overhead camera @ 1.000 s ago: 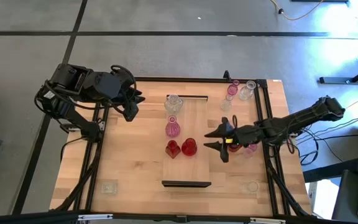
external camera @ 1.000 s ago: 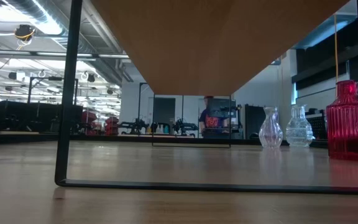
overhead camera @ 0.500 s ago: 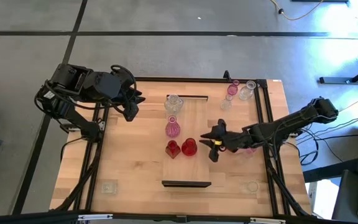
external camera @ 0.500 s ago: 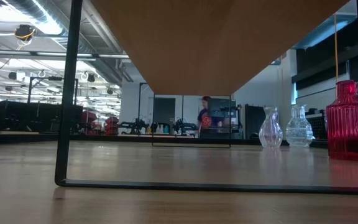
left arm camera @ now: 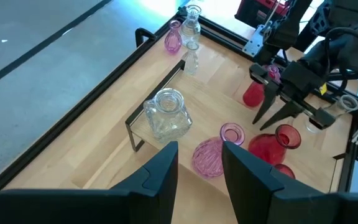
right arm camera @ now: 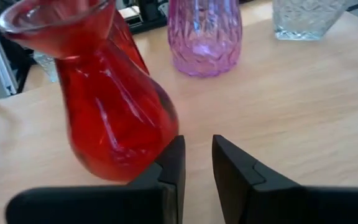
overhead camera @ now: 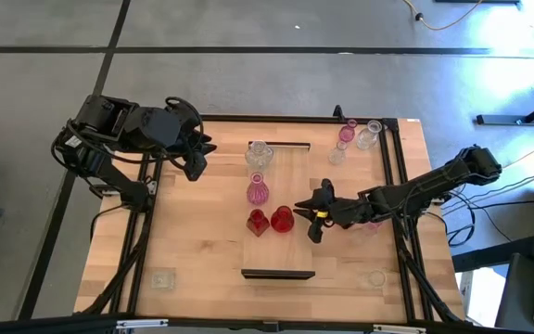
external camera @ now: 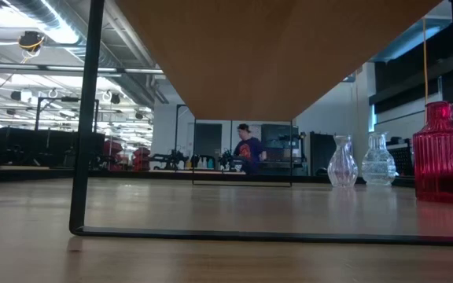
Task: Sort vases onto shelf
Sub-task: Put red vase on the shelf aligned with the other red vase, then put the transparent vase on the shelf aligned with the other transparent vase
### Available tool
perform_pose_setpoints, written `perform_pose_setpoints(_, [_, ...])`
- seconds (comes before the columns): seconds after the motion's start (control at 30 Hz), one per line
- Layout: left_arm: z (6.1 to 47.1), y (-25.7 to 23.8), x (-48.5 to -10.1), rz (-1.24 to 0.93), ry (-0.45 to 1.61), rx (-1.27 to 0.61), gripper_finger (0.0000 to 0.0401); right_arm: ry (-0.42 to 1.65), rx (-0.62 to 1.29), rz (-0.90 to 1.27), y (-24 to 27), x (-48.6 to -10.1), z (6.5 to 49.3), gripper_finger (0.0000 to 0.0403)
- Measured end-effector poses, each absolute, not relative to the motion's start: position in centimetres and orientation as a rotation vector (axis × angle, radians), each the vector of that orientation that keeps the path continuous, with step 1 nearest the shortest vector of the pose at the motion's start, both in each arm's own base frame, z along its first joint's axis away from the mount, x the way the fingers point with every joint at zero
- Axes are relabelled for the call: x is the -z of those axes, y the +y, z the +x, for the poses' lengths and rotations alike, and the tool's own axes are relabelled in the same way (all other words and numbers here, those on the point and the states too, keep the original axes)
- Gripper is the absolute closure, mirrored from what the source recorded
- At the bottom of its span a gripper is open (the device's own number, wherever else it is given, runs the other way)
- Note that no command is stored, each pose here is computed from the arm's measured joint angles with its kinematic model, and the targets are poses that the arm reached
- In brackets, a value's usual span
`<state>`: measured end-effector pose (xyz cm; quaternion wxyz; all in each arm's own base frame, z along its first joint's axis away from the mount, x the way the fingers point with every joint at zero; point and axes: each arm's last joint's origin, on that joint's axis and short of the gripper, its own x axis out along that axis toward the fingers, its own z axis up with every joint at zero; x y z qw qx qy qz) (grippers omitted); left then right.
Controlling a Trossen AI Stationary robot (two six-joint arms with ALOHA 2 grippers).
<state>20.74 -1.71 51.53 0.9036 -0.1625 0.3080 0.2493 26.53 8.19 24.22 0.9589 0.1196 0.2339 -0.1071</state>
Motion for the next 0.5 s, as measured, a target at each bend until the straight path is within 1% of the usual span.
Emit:
perform_pose_setpoints(0.27, [20.73,-1.71,-51.53,-0.334,0.637,-0.515,0.0283,0.482,0.116,0.242,8.76,-23.76,27.24,0.0340])
perform_pose_setpoints(0.4, [20.73,-1.71,-51.53,-0.334,0.637,-0.515,0.0283,0.492,0.118,0.238,8.77,-23.60,27.25,0.0340])
perform_pose_setpoints(0.5, [20.73,-1.71,-51.53,-0.334,0.637,-0.515,0.0283,0.510,0.166,0.220,8.58,-23.36,27.08,0.0340])
